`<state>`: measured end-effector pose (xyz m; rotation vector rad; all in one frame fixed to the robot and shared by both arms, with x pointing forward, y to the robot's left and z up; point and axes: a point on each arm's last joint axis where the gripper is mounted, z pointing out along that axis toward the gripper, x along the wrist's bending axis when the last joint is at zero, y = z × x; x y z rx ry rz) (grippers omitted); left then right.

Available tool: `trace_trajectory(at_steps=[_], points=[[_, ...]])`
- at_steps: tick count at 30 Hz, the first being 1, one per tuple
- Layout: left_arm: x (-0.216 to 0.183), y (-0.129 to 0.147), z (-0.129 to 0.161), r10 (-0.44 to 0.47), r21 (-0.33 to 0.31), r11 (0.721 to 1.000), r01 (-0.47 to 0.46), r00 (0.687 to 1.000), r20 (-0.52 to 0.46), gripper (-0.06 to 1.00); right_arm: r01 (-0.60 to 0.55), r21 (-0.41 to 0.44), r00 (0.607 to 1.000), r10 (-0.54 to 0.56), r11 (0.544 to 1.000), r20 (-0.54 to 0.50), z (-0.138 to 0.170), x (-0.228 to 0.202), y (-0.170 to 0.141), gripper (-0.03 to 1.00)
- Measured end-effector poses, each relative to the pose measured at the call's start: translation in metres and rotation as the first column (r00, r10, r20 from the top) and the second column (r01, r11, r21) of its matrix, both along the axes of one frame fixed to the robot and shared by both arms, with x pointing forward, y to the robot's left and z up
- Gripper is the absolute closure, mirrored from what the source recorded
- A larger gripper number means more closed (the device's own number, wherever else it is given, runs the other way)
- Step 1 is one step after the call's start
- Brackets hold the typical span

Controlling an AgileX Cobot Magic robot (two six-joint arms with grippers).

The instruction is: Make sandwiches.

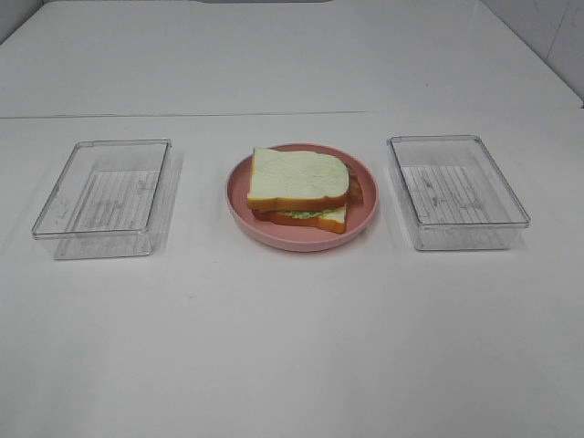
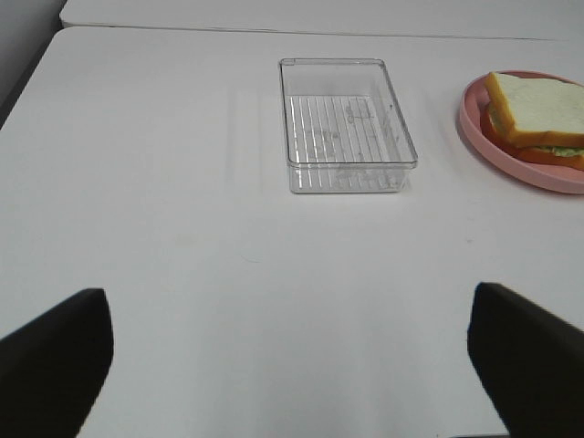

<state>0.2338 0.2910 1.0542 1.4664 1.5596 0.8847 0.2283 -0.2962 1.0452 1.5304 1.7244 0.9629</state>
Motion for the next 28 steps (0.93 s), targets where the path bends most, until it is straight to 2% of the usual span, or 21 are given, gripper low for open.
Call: trace_trajectory(at_steps=[28], points=[[0.0000,0.0000,0.0000,0.000,0.000,1.000,0.000,1.000,0.000,-0.05,-0.004,-0.007,1.000,0.004,1.000,0.001,0.0000,0.0000,0.0000,0.01]])
